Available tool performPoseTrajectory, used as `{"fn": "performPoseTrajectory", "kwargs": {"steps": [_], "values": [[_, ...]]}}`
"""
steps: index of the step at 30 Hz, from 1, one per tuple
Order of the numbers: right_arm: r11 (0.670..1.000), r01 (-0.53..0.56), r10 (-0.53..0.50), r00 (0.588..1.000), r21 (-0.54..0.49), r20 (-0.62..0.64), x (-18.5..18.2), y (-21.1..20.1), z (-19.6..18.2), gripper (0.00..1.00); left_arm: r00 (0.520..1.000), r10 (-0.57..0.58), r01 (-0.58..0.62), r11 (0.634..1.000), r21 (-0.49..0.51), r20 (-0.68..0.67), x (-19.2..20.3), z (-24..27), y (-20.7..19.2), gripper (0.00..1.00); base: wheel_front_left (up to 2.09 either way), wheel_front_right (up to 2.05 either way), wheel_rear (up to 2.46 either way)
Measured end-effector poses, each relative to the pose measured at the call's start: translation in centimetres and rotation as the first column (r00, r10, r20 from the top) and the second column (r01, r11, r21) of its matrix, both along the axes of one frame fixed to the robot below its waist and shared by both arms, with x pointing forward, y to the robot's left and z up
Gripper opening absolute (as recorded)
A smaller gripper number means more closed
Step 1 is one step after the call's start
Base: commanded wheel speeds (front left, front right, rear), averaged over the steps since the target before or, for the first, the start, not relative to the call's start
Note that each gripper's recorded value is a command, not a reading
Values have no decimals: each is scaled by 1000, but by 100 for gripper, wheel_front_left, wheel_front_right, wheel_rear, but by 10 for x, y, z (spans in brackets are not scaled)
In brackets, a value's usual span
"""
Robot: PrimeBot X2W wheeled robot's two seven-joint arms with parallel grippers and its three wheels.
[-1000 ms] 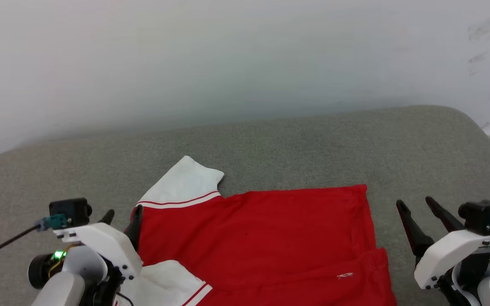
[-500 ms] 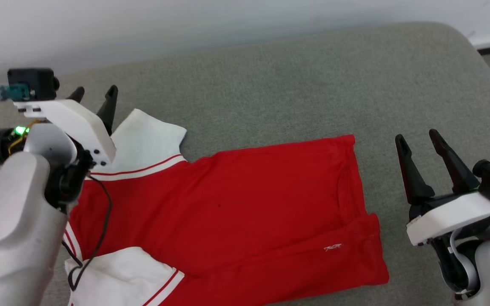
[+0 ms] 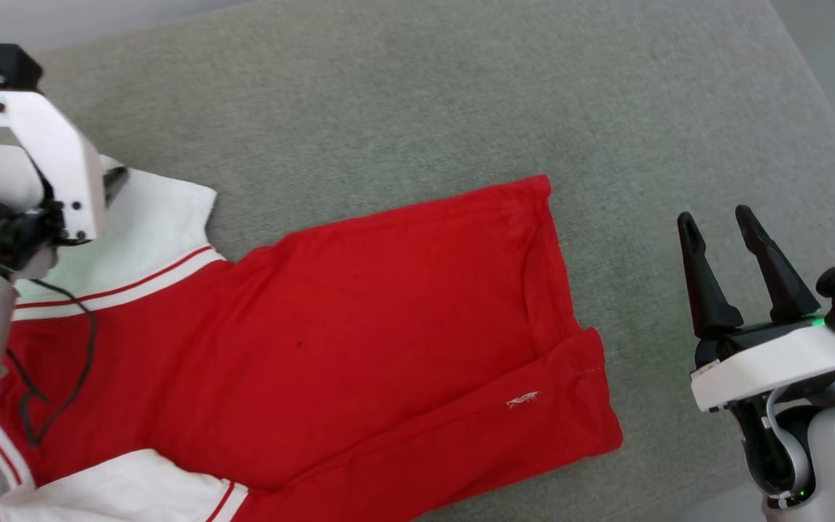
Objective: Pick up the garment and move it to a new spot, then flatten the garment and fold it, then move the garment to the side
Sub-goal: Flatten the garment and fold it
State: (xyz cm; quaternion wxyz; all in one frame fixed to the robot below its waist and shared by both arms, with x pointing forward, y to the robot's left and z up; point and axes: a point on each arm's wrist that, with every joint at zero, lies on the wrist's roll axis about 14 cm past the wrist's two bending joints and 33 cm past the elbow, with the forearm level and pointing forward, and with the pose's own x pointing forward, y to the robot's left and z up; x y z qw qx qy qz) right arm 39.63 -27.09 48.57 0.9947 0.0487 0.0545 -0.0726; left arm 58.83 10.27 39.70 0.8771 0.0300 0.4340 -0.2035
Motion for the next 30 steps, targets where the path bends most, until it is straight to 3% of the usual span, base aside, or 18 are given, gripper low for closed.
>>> {"fn": "performPoseTrajectory", "kwargs": {"steps": [6, 7, 8, 9, 17, 21, 26, 30], "values": [[998, 54, -53, 997, 13, -54, -13, -13, -15, 100, 982, 9, 1, 999, 53, -186, -4, -29, 2, 100, 0, 0, 0], [998, 62, -61, 996, 15, -67, -15, -14, -18, 100, 978, 13, -2, 999, 51, -208, -5, -31, 1, 56, 0, 0, 0], [998, 67, -66, 995, 16, -72, -16, -16, -19, 100, 975, 18, -7, 999, 49, -223, -6, -32, 0, 38, 0, 0, 0], [998, 67, -66, 995, 21, -75, -16, -16, -20, 100, 974, 17, -7, 999, 46, -225, -6, -32, -1, 1, 0, 0, 0], [997, 40, -35, 996, 70, -80, -10, -14, -14, 100, 979, 35, -35, 999, 6, -202, -19, -28, -8, 0, 0, 0, 0], [989, 16, 10, 985, 147, -174, -6, -8, -26, 100, 985, 40, -42, 999, -11, -169, -27, -19, -9, 0, 0, 0, 0], [970, -22, 102, 940, 240, -326, 8, 6, -46, 100, 995, 44, -51, 995, -87, -87, -33, 3, -15, 0, 0, 0, 0], [958, -74, 194, 879, 275, -436, 26, 21, -56, 100, 999, 39, -39, 989, -139, -6, -31, 31, -15, 0, 0, 0, 0]]}}
